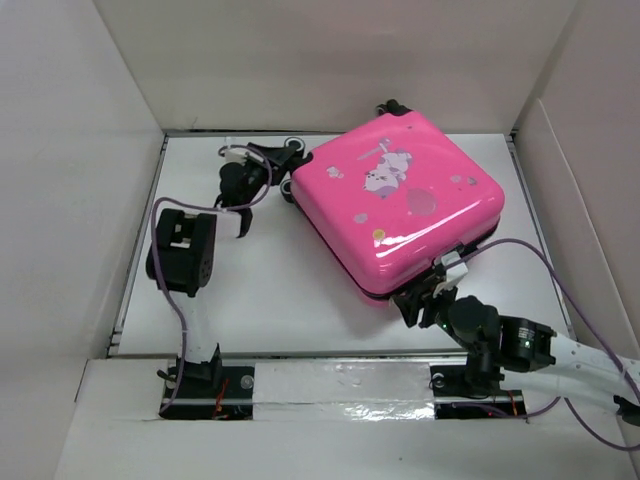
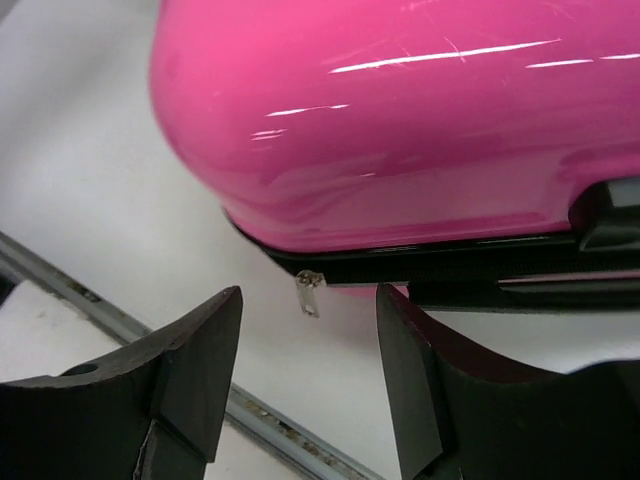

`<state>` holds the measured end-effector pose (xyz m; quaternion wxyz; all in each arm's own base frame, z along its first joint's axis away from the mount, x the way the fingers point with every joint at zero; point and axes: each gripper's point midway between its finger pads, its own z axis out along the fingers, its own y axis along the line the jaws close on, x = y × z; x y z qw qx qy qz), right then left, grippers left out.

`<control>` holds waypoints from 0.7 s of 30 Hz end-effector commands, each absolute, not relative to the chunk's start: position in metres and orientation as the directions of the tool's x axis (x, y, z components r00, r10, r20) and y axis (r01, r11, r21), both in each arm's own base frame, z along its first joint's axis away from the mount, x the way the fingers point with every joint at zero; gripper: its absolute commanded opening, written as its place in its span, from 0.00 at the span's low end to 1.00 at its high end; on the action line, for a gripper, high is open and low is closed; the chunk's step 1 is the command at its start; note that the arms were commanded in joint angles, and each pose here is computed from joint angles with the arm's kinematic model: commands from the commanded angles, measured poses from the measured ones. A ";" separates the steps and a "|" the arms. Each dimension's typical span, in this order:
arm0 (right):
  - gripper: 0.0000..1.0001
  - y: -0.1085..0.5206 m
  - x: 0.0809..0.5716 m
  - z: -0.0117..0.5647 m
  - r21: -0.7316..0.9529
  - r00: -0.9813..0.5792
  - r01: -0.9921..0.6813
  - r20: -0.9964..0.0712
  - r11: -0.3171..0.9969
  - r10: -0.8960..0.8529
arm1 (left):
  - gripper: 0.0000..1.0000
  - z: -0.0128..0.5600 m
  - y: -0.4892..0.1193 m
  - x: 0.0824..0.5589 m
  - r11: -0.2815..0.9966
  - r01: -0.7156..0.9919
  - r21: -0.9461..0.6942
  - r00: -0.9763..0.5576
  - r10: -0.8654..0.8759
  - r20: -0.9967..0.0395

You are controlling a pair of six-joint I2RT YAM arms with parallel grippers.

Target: Pack the luggage

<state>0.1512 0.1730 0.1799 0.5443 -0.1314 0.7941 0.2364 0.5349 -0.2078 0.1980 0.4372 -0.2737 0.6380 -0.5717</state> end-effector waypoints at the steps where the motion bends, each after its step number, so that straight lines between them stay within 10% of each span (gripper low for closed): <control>1: 0.62 0.165 0.164 0.191 0.138 -0.321 -0.442 -0.947 0.886 -0.012 | 0.00 0.261 -0.137 0.508 0.270 0.360 -0.893 -0.218 -0.906 -0.362; 12: 0.20 0.187 0.206 0.206 0.013 -0.178 -0.604 -0.977 0.797 -0.119 | 0.00 0.283 -0.096 0.424 0.272 0.346 -0.898 -0.149 -0.929 -0.339; 21: 0.51 0.169 0.197 0.206 0.051 -0.228 -0.579 -0.968 0.814 -0.102 | 0.00 0.336 -0.095 0.424 0.391 0.328 -0.860 -0.108 -0.889 -0.446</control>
